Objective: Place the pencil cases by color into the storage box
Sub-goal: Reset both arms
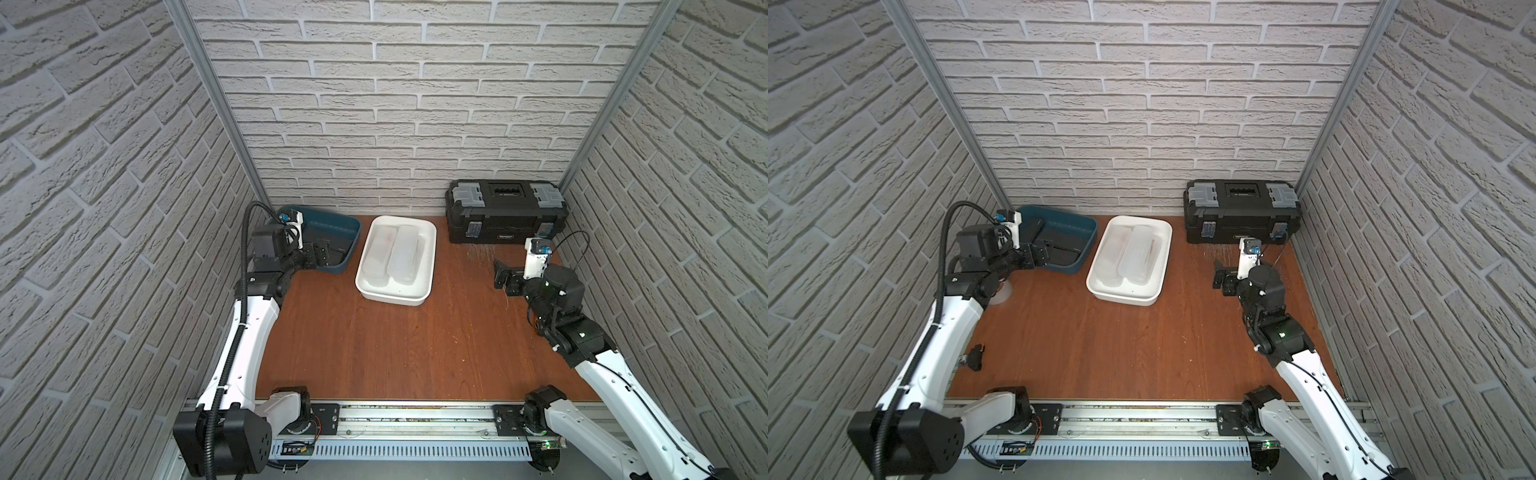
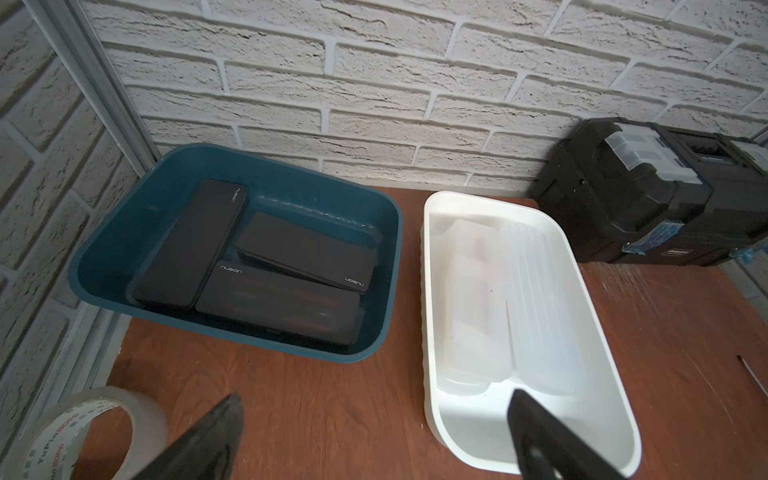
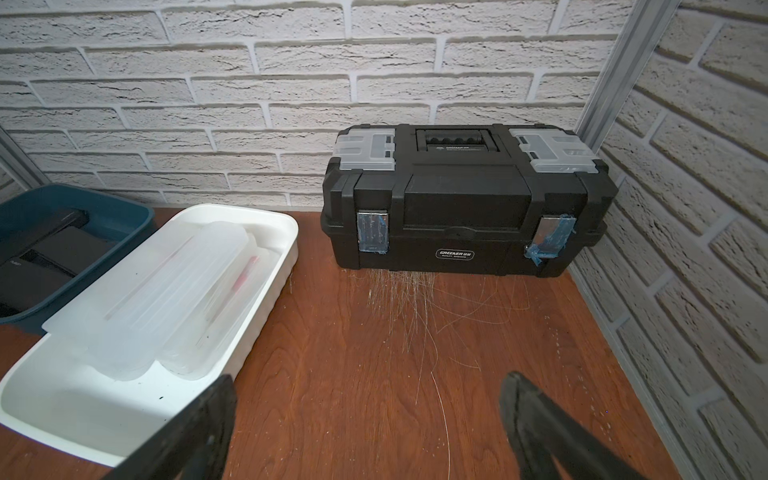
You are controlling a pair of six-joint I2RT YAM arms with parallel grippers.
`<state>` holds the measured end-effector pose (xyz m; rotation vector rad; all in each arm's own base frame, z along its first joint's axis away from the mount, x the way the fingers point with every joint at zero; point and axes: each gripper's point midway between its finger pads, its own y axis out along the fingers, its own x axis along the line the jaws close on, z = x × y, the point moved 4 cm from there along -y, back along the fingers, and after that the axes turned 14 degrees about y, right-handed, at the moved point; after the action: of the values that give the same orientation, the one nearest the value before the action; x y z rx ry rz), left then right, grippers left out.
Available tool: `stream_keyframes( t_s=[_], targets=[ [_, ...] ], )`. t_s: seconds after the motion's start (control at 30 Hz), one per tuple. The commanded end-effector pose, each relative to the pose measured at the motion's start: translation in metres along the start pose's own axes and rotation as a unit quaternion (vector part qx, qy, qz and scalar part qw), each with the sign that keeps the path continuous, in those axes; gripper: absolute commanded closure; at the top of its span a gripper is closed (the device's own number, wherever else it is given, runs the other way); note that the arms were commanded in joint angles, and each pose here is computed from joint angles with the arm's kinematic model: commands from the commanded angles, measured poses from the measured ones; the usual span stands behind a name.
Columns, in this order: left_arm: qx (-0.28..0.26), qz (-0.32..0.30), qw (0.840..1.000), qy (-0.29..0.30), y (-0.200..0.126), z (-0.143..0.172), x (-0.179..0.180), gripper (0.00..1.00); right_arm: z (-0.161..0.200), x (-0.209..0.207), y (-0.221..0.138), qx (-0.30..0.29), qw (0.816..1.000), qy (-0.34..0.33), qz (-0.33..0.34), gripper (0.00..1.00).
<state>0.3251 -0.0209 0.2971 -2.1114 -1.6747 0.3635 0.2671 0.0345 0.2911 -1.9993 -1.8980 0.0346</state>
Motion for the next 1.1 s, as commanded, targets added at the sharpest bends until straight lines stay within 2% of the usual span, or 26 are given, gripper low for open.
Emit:
stream_keyframes(
  t_s=[0.0,0.1,0.23,0.47,0.57,0.73,0.8,0.97,1.07],
  targets=[
    [-0.032,-0.045,0.998,0.023,-0.004,0.007,0.009,0.02,-0.004,-0.006,0.001,-0.062,0.998,0.001,0.005,0.01],
    [-0.020,-0.093,0.995,0.036,0.000,0.035,0.019,0.02,0.012,-0.014,0.012,-0.069,0.997,-0.021,0.023,0.01],
    [-0.003,-0.131,0.990,0.049,0.013,0.061,0.031,0.02,0.041,-0.028,0.031,-0.047,0.997,-0.031,0.053,0.01],
    [0.008,-0.147,0.989,0.032,0.042,0.093,0.047,0.02,0.061,-0.045,0.062,-0.019,0.996,-0.035,0.085,0.01],
    [0.012,-0.155,0.988,0.012,0.049,0.104,0.055,0.02,0.071,-0.055,0.073,-0.013,0.994,-0.030,0.100,0.01],
    [-0.019,-0.149,0.989,0.006,0.052,0.111,0.054,0.02,0.095,-0.082,0.091,-0.010,0.994,0.015,0.108,0.01],
    [-0.026,-0.148,0.989,0.009,0.054,0.113,0.054,0.02,0.097,-0.085,0.096,0.001,0.994,0.017,0.109,0.01],
    [-0.042,-0.159,0.986,0.006,0.052,0.119,0.063,0.02,0.097,-0.091,0.099,-0.015,0.992,0.014,0.121,0.01],
    [-0.040,-0.177,0.983,-0.012,0.051,0.126,0.074,0.02,0.101,-0.096,0.107,-0.012,0.992,0.015,0.127,0.01]
  ],
)
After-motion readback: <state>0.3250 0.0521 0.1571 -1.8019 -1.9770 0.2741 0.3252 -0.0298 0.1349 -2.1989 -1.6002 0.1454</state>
